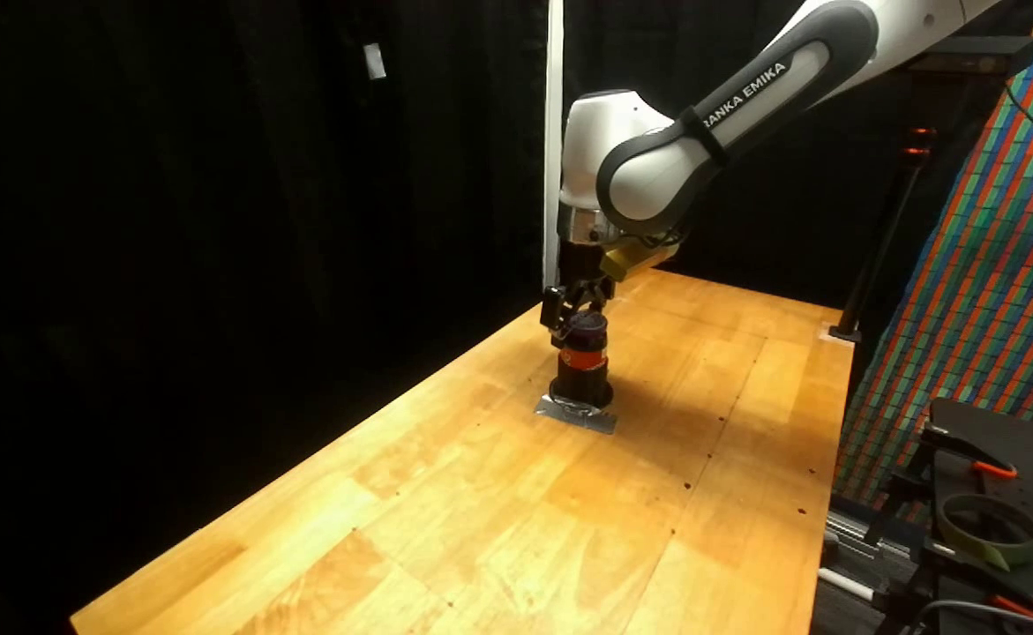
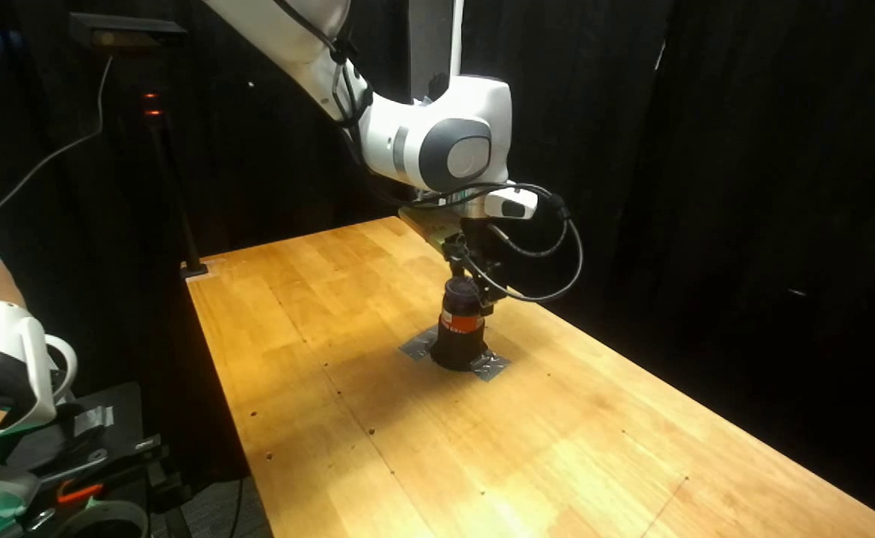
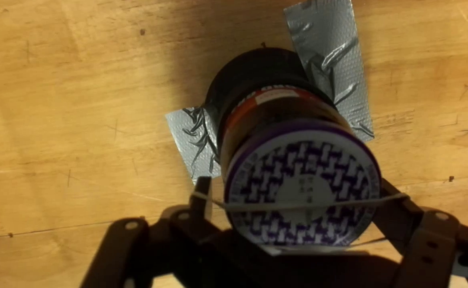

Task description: Put the elastic around the bottle

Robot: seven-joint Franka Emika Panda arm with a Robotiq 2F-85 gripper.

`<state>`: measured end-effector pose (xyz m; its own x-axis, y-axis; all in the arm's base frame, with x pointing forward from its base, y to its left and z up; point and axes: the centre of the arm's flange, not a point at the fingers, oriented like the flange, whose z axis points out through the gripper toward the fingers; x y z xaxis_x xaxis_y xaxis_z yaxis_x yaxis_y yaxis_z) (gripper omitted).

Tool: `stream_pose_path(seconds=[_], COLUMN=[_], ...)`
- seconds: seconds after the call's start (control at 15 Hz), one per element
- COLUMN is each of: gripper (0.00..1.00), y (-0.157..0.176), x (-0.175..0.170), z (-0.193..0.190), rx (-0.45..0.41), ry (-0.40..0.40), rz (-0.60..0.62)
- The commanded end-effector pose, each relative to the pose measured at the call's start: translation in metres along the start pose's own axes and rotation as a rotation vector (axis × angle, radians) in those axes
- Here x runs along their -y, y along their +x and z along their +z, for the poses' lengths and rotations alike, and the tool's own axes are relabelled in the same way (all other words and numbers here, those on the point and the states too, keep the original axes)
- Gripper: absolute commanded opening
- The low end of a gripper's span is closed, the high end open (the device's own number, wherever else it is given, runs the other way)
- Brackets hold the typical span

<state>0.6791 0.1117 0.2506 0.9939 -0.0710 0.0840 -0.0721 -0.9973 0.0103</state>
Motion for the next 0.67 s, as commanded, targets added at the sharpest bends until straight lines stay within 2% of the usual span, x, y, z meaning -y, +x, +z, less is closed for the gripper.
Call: stream_pose_path(seconds=[0.0, 0.27, 0.6], gripper=[1.00, 1.00, 1.00], y=[0.0138, 0.0133, 0.0150], x=[0.0017, 0.0014, -0.0024], z=[0.0008, 0.0034, 0.0082], rx=[-0.067, -0.061, -0.095], ry=[0.002, 0.006, -0.047], rz=[0.024, 0.033, 0.027])
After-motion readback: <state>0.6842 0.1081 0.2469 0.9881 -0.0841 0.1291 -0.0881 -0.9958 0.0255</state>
